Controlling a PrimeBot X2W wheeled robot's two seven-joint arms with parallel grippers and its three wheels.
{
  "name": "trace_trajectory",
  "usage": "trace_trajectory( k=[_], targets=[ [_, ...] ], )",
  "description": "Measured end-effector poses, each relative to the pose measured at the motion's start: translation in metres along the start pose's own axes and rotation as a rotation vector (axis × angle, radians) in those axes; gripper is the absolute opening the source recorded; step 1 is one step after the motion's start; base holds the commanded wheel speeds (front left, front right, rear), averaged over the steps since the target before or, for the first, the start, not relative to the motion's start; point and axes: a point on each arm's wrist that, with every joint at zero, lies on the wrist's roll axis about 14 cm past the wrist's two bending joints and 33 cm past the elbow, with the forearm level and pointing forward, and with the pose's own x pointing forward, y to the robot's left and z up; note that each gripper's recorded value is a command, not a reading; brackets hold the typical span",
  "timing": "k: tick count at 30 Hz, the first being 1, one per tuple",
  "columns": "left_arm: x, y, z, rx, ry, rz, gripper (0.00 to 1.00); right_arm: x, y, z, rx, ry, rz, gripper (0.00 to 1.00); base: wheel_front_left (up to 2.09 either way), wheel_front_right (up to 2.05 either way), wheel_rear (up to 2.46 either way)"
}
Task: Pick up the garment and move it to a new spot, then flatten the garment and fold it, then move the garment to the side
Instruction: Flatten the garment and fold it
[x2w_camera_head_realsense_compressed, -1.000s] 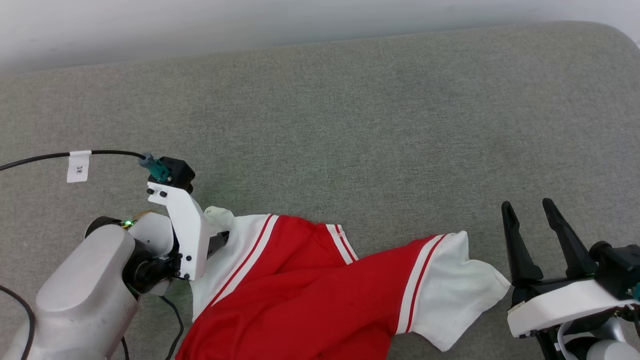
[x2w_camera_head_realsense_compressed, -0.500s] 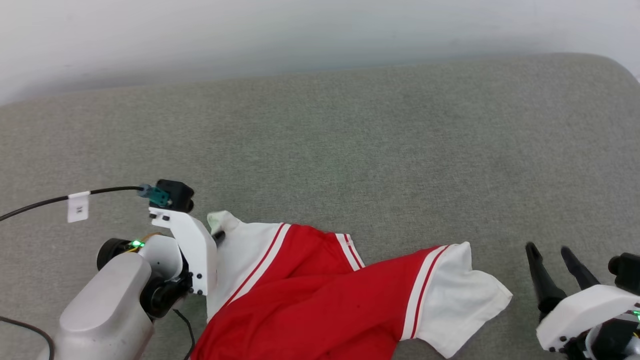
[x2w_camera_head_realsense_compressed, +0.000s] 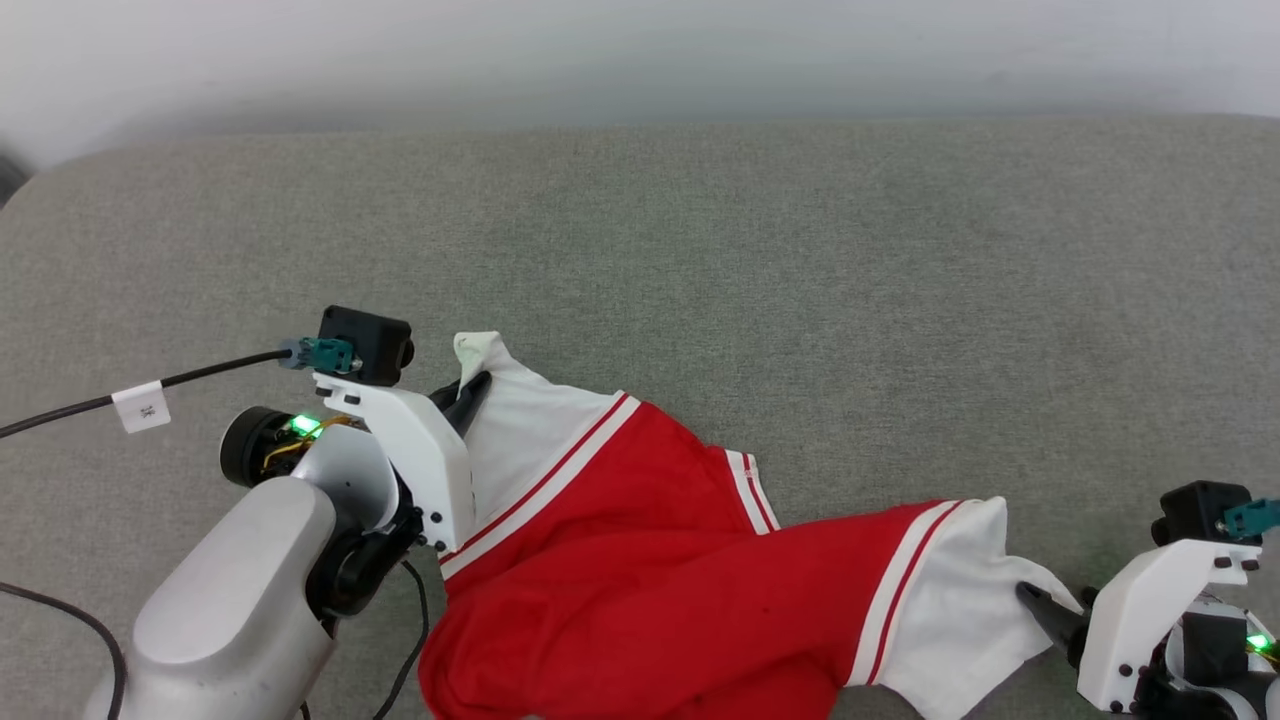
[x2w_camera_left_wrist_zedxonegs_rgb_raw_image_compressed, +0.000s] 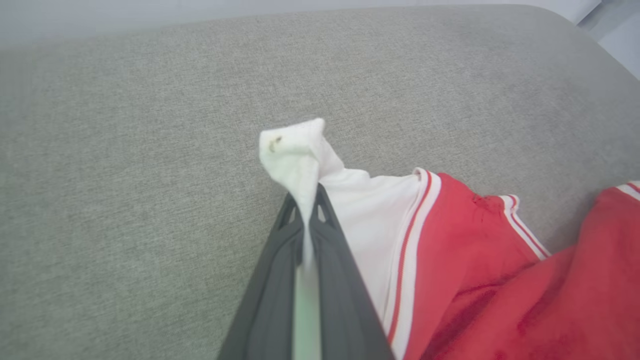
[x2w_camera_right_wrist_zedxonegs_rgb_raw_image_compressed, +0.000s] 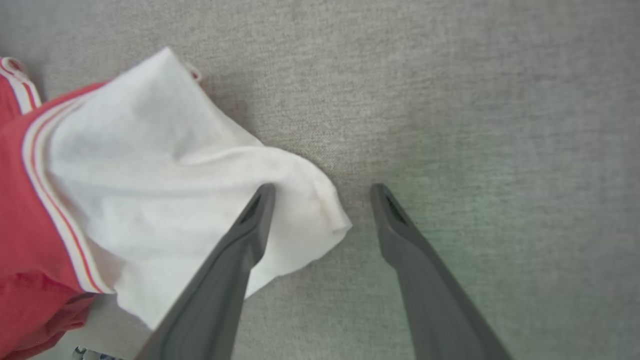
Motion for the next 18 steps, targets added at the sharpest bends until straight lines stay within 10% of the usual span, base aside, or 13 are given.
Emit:
trace_trajectory(
  k=[7,8,10,18],
  targets=[
    [-0.004,0.000,0.000,-0.006,-0.016,0.005,0.00,0.022,0.003,-0.008,-0.019,0.110,0.008,1.00,0.00,0.00,0.00],
    [-0.005,0.001,0.000,-0.008,-0.016,0.009,0.00,0.024,0.005,-0.010,-0.021,0.126,0.014,0.84,0.00,0.00,0.00],
    [-0.007,0.002,-0.003,-0.008,-0.011,0.013,0.00,0.025,0.006,-0.011,-0.025,0.142,0.020,0.00,0.00,0.00,0.00],
    [-0.016,0.006,0.007,-0.002,-0.043,0.042,0.00,0.017,0.009,0.005,-0.082,0.083,0.026,0.00,0.00,0.00,0.00]
  ],
)
